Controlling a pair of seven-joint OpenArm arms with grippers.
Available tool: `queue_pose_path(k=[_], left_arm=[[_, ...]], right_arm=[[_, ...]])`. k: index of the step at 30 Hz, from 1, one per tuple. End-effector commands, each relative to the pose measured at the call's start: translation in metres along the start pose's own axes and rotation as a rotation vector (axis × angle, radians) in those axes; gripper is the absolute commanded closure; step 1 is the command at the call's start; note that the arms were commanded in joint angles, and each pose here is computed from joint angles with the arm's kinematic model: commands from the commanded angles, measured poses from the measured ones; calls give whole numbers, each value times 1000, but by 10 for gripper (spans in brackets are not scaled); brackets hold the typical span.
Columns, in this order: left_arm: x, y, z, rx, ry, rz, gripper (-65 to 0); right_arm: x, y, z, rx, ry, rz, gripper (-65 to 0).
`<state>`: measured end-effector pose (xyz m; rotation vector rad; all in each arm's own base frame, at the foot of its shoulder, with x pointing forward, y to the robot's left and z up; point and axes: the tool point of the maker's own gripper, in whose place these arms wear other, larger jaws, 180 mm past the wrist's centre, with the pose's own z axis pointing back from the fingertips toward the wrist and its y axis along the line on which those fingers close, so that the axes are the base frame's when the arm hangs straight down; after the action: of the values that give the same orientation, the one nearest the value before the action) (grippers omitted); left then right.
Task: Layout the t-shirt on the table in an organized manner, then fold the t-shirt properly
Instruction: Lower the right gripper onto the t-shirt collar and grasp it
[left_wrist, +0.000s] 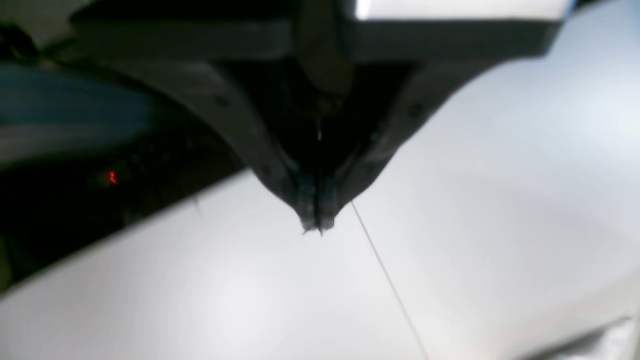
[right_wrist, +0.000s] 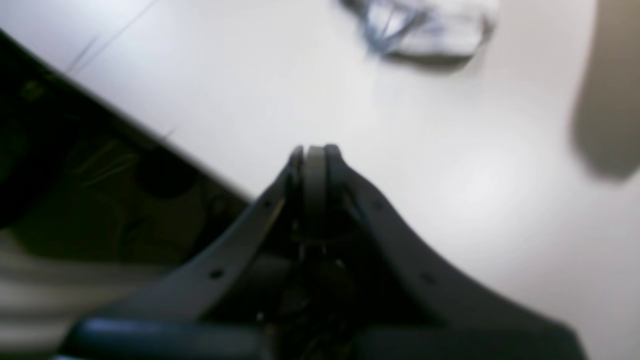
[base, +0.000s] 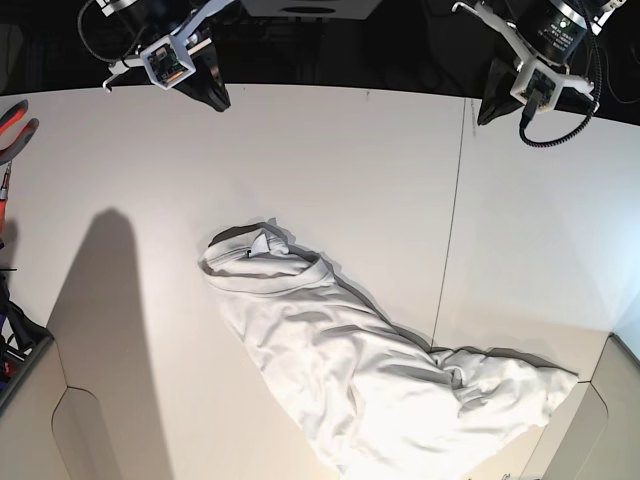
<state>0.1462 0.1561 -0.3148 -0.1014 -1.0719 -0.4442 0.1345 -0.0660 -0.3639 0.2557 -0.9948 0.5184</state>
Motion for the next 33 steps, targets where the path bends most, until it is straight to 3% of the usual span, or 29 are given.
queue_pose_path(k=[1,9,18,21,25,28,33], left_arm=[[12,3,-1,7,-41,-9,0],[50,29,-30,70,-144,-102,0],[87,47,-46,115,-251,-133,0],[90,48,-47,123,-258,-135,0],[87,51,-50,144,-232,-173,0],[86,54,-50,162,-227,-195,0],[91,69,-47,246,-242,-186,-262]], right_arm=[[15,-5,-2,-12,-51,23,0],[86,-53,-39,-142,-235,229,0],[165,-119,-74,-393,-361,168,0],[169,-140,-96,-433,-338,162,0],[156,-170,-134,-465,-260,143,-265],[142,-196,-163,-480,-181,127,-289],[127,-229,-197,-462,-126,-107,-315]])
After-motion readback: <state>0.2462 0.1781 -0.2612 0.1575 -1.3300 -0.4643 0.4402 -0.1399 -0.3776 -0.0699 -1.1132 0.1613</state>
